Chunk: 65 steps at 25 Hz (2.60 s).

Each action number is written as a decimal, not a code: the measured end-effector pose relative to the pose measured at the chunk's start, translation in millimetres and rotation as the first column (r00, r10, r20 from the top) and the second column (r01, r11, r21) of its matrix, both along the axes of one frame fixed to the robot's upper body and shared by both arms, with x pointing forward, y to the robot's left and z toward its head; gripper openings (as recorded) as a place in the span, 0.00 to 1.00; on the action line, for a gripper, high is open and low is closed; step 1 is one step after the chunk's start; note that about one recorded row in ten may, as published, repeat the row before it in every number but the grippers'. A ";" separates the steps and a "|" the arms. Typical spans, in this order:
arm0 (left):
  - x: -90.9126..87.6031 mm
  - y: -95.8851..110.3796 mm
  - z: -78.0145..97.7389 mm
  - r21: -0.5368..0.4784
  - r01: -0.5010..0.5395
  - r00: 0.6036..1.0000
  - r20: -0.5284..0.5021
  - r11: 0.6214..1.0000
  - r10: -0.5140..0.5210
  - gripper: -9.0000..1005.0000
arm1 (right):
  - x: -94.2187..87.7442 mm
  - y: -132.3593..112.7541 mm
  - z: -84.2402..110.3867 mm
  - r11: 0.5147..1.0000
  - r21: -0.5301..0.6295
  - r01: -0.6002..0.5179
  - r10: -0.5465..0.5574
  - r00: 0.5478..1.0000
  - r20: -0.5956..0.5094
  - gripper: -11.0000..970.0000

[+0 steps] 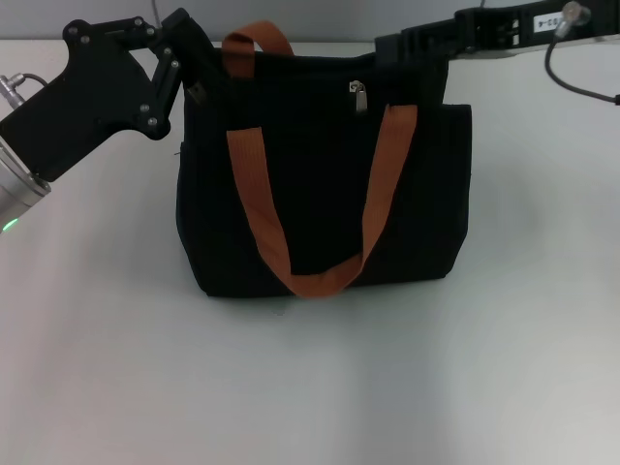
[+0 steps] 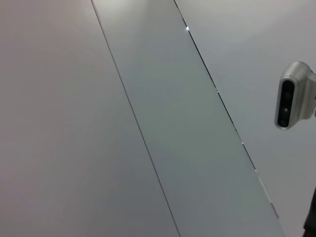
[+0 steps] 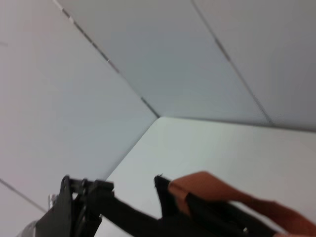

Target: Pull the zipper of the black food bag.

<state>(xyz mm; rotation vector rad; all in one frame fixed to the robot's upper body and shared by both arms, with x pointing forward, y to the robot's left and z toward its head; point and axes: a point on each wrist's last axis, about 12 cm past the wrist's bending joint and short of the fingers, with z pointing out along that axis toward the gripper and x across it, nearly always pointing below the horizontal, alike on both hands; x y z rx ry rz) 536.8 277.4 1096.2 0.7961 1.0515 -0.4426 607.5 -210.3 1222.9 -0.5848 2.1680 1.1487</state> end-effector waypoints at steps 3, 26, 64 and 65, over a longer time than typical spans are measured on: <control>0.8 -1.4 0.7 -0.001 0.004 1.000 0.003 1.000 -0.004 0.08 | 4.2 9.5 -1.6 0.999 -0.013 -0.036 0.036 0.999 -0.026 0.48; 7.6 -6.4 8.1 -0.029 0.023 1.000 0.013 0.999 -0.022 0.09 | 19.2 50.9 -14.0 0.989 -0.118 -0.089 0.080 0.994 -0.075 0.49; 10.0 -8.7 10.3 -0.030 0.031 0.999 0.020 0.999 -0.031 0.09 | 22.1 62.7 -13.9 0.990 -0.124 -0.072 0.063 0.995 -0.077 0.35; 9.9 -8.7 10.4 -0.030 0.032 0.999 0.020 0.999 -0.031 0.09 | 22.0 63.2 -14.1 0.990 -0.121 -0.072 0.063 0.995 -0.078 0.34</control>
